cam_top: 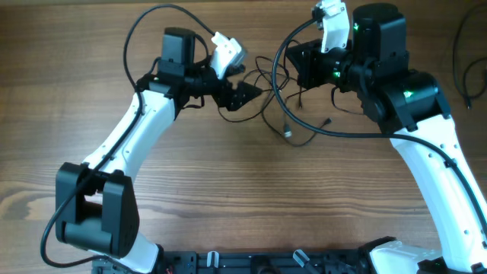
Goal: Untangle cables
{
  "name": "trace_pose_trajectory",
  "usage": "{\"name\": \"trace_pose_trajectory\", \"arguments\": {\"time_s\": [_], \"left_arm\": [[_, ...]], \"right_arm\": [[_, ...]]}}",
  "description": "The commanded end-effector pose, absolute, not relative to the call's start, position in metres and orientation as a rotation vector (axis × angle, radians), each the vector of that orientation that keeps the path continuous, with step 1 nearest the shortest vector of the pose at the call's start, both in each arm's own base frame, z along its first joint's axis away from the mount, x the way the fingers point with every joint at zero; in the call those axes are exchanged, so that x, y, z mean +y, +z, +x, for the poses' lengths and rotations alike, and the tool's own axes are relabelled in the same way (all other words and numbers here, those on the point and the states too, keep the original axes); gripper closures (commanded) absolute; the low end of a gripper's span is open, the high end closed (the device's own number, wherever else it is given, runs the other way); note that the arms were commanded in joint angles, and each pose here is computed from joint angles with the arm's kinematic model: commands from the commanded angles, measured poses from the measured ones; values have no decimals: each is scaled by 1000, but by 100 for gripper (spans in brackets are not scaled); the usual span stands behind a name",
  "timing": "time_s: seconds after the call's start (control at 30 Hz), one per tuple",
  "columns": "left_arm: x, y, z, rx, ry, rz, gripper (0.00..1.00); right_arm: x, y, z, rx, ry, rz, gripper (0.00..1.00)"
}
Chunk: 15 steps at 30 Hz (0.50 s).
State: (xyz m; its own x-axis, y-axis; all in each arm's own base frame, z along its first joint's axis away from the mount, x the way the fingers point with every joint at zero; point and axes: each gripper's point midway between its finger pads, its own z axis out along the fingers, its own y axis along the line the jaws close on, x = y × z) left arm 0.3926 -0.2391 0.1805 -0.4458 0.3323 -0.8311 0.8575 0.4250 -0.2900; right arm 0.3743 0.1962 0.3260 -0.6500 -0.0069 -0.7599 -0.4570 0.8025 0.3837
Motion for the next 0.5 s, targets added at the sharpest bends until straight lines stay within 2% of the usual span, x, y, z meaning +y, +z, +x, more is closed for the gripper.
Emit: {"name": "trace_pose_trajectory", "arguments": {"time_s": [0.0,0.07,0.17,0.23,0.27,0.3,0.4,0.47], "left_arm": [[-261,178,373,1966,-1039,1069,14],[-268,179,368,1959,-1049,1090,10],[-275,177,361,1961,-1063,1111,13],[-275,176,360,1970,-1061,1111,27],[-274,174,361,1981,-1048,1106,38],[-273,173,362,1988,-1038,1104,43],[-268,166,368,2025,-976,1087,44],[-266,163,368,2046,-962,1081,34]], "right_arm": [[199,338,374,2151,745,-341,96],[199,339,375,2143,745,-342,96],[199,339,375,2143,745,-342,96],[199,340,375,2140,746,-342,96],[199,340,376,2139,746,-342,96],[199,341,376,2137,747,-342,96],[199,341,376,2132,746,-343,96],[199,342,376,2132,746,-343,96]]}}
